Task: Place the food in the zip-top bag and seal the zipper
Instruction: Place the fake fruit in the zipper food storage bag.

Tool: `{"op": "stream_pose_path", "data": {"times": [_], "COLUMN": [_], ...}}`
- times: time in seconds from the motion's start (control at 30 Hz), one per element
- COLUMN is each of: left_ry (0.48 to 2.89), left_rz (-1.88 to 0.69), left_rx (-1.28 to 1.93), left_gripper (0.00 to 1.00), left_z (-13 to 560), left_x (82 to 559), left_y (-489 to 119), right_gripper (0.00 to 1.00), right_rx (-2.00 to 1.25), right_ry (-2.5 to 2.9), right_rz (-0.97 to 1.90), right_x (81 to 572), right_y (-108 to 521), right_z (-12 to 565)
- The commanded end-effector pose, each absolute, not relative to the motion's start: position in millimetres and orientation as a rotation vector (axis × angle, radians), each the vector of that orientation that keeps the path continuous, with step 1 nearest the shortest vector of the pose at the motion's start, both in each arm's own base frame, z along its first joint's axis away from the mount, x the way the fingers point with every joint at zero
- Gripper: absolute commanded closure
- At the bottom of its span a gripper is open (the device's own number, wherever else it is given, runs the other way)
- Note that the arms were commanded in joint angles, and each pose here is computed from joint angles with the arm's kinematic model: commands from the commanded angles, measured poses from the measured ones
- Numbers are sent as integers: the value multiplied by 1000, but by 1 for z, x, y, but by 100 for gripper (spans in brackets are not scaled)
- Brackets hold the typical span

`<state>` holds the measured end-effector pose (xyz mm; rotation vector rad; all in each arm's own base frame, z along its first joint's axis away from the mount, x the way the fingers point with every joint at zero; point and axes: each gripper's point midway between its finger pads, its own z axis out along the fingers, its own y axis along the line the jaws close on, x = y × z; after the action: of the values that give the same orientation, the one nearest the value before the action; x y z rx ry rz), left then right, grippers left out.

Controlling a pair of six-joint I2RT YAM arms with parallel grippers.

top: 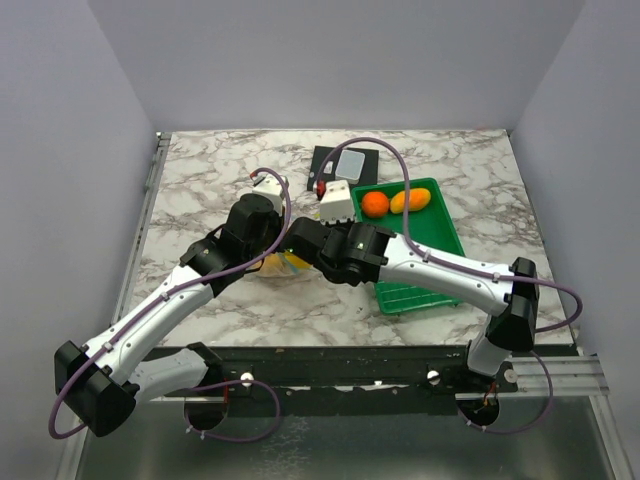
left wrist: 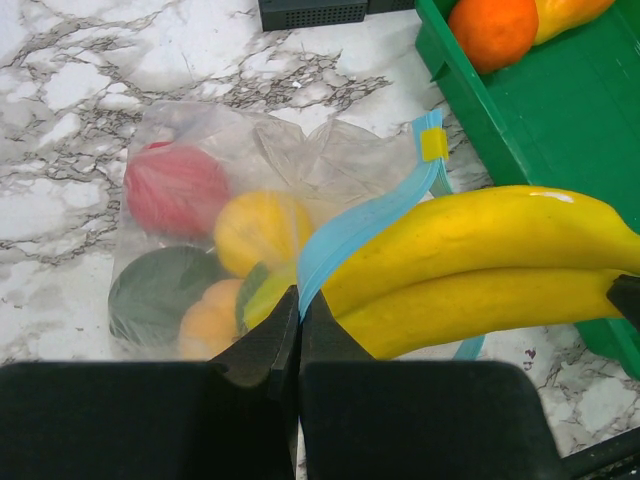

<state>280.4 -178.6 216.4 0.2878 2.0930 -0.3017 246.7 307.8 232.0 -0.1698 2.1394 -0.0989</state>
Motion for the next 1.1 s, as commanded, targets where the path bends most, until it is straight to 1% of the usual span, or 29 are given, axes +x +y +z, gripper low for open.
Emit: {"op": "stream_pose_path", "data": {"times": [0.0, 0.53, 1.07], "left_ry": [2081, 2082, 2081], "left_rz": [-341, -349, -370], "left_rx": [284, 291, 314], "left_gripper": [100, 100, 100], "left_z": [220, 220, 220], "left_x": [279, 279, 277], "left_y": [-183, -184, -188], "right_gripper": [99, 99, 99], "right_rx": [-56, -9, -55], "right_ry": [2082, 2011, 1916], "right_rz": [14, 69, 50], "right_x": [255, 280, 322], "right_y": [327, 358, 362], "right_z": [233, 223, 205]}}
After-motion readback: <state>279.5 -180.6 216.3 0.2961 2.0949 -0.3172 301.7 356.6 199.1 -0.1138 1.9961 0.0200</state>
